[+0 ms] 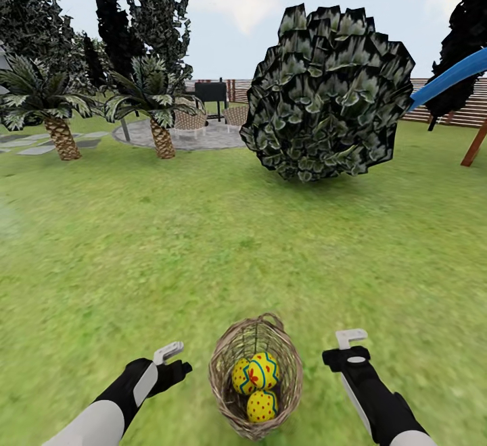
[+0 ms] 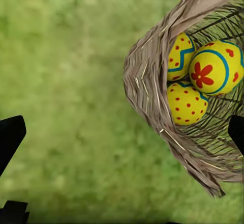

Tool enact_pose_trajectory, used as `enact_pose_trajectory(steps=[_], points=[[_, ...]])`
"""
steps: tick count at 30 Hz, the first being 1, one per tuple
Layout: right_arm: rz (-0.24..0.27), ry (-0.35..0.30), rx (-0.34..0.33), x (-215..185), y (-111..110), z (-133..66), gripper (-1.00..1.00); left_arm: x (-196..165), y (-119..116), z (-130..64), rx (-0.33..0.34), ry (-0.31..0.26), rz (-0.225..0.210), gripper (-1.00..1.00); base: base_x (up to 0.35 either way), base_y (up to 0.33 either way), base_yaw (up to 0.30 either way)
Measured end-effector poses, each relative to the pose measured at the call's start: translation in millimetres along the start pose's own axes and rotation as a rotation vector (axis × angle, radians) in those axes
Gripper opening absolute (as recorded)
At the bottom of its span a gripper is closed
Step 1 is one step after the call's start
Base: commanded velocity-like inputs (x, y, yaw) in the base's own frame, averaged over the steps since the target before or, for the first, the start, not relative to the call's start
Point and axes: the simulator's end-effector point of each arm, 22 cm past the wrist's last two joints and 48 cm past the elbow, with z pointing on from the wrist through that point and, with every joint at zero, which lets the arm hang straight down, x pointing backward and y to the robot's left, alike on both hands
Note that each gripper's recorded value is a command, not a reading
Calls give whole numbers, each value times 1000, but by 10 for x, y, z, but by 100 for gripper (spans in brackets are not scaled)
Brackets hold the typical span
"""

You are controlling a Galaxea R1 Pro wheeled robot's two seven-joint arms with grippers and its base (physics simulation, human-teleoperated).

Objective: Take the three Easter eggs out of the wicker basket on the lawn in the garden, then place them on the lawn next to a single tree (choose any tree) so that all three eggs are next to the same tree and none are left in the basket.

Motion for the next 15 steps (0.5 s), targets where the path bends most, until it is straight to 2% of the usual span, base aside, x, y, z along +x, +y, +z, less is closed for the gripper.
enact_pose_trajectory(steps=[6, 15], points=[[1, 2, -4, 3, 36, -4, 100, 3, -12, 1, 2, 0, -1, 100, 1, -17, 30], [4, 6, -2, 21, 28, 0, 100, 8, -8, 2, 1, 1, -1, 100, 0, -267, 272]])
